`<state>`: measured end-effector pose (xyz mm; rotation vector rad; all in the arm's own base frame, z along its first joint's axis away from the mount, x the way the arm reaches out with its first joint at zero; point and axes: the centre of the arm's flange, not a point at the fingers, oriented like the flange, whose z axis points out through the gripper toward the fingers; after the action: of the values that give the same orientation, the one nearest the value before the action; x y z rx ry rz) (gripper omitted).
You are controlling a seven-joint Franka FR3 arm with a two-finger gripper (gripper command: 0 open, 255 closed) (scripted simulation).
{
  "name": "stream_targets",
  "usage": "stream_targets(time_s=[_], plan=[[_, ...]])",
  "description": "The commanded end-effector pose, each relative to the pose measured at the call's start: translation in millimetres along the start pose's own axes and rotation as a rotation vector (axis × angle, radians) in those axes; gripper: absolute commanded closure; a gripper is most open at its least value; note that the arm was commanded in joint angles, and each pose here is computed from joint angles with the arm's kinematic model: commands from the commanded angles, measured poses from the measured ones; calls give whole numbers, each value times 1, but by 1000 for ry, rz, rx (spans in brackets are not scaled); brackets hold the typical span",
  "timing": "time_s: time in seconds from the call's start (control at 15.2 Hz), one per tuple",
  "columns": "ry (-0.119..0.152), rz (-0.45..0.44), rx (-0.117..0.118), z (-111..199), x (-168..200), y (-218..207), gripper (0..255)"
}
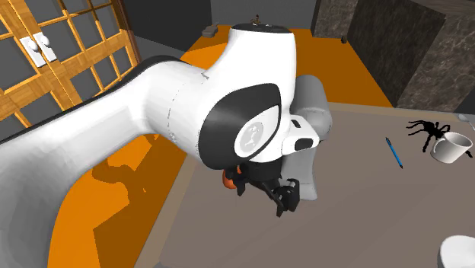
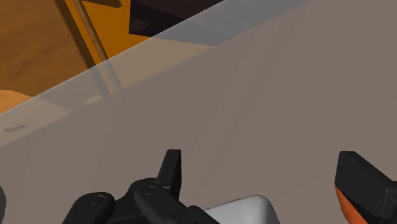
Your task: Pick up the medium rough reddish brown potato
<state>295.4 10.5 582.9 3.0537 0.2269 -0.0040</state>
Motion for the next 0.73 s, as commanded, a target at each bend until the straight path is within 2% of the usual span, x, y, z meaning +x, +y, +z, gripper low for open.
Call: stream_targets(time_s=[0.0, 0.66], plan=[[0, 0, 0, 0, 0, 0, 0], [-41, -172, 43, 59, 100, -66, 0]])
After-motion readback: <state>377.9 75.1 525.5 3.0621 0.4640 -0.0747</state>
